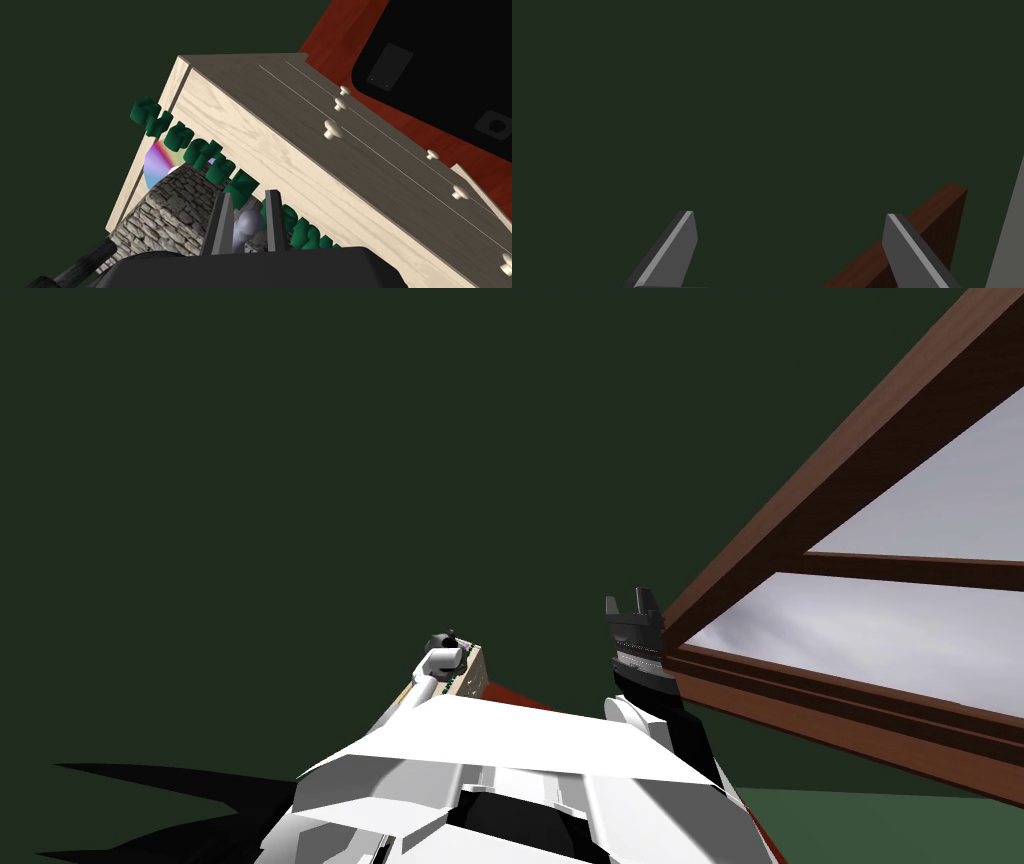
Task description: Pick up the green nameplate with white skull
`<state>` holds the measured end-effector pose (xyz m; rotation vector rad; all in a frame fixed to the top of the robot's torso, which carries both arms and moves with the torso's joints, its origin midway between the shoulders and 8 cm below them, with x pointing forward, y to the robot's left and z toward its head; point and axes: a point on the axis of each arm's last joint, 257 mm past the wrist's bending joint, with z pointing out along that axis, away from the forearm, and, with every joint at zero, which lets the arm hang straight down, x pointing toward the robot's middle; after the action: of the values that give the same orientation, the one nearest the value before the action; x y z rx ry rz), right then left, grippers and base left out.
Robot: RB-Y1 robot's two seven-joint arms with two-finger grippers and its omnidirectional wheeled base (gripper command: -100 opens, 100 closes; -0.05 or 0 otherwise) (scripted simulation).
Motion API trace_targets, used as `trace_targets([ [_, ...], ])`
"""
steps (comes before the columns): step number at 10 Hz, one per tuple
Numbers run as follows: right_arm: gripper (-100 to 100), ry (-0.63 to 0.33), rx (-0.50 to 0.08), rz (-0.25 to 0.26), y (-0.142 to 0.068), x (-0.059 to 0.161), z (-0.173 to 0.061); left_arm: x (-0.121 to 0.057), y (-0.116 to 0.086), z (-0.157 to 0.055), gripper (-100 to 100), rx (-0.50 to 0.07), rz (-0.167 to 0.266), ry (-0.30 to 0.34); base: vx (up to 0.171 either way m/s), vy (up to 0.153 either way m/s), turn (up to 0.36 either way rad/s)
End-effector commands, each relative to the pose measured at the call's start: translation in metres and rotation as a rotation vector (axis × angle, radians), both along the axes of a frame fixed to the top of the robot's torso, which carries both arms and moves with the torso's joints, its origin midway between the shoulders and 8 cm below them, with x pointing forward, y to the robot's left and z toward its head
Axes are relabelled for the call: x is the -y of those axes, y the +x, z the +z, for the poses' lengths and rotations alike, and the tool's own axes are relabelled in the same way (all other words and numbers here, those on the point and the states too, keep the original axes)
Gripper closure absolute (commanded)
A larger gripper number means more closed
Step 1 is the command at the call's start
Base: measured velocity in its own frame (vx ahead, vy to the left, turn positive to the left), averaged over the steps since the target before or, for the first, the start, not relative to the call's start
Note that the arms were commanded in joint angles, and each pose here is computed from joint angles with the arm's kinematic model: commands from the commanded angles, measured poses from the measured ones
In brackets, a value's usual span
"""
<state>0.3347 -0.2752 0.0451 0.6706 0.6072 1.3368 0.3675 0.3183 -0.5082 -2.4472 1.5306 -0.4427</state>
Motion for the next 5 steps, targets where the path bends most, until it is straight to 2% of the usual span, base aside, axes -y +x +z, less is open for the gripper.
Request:
trace_targets([
  [1,0,0.000,0.000,0.000,0.0000,0.0000,0.0000,-0.0030,0.0025,0.0087,100,0.001,0.002,0.001,-0.036,-0.009,-0.001],
  [4,0,0.000,0.000,0.000,0.0000,0.0000,0.0000,-0.0034,0.0039,0.0130,100,0.003,0.001,0.001,-0.025,-0.003,0.001],
  [5,0,0.000,0.000,0.000,0.0000,0.0000,0.0000,-0.0035,0.0037,0.0134,0,0.001,0.002,0.001,0.000,0.000,0.000],
])
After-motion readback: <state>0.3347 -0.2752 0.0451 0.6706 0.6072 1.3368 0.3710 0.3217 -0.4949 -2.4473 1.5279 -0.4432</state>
